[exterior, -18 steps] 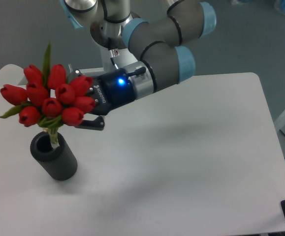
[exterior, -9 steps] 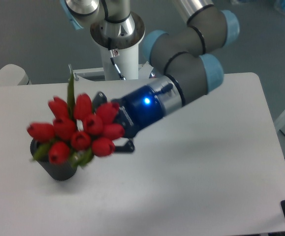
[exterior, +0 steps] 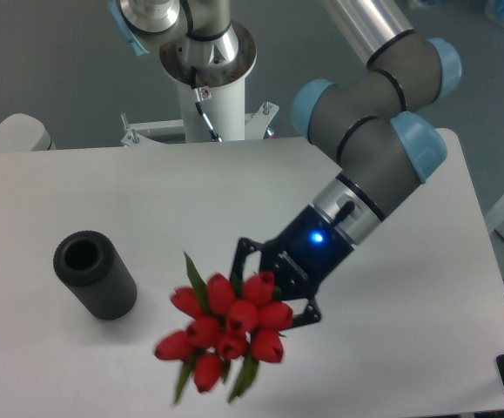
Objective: Pick up the flowers from the vase
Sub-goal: 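Carry the tulip bunch away from the vase over the open table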
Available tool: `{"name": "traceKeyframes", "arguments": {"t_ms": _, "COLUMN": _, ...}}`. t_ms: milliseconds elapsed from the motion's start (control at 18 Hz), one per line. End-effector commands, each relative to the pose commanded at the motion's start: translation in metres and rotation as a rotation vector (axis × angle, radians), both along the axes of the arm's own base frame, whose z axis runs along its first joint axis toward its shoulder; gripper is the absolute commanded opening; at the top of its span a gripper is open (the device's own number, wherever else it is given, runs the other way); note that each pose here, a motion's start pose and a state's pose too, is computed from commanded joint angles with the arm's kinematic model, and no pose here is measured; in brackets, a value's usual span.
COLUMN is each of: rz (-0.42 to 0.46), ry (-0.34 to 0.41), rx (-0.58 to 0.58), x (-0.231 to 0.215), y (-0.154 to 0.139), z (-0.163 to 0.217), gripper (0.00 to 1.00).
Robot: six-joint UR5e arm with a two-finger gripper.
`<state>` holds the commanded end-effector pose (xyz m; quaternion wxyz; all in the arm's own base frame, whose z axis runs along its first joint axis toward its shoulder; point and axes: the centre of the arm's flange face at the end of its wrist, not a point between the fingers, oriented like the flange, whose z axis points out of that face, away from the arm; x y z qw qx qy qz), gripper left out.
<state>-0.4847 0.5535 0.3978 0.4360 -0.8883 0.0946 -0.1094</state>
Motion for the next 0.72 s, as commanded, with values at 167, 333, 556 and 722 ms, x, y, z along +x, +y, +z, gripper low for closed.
{"name": "traceKeyframes", "arguments": {"t_ms": 167, "rz": 0.025, "ry": 0.101, "rx": -0.107, "x": -0.009, "y": -0.006, "z": -0.006, "gripper": 0.00}}
{"name": "traceKeyframes", "arguments": {"t_ms": 333, "rz": -0.032, "ry": 0.213, "rx": -0.202, "x": -0.013, "y": -0.014, "z": -0.022, "gripper": 0.00}}
{"name": "traceKeyframes", "arguments": {"t_ms": 556, "rz": -0.029, "ry": 0.249, "rx": -0.379, "x": -0.019, "y": -0.026, "z": -0.038, "gripper": 0.00}}
{"name": "traceKeyframes", "arguments": {"t_ms": 722, "rz": -0.023, "ry": 0.270, "rx": -0.462, "x": -0.026, "y": -0.029, "z": -0.054, "gripper": 0.00}}
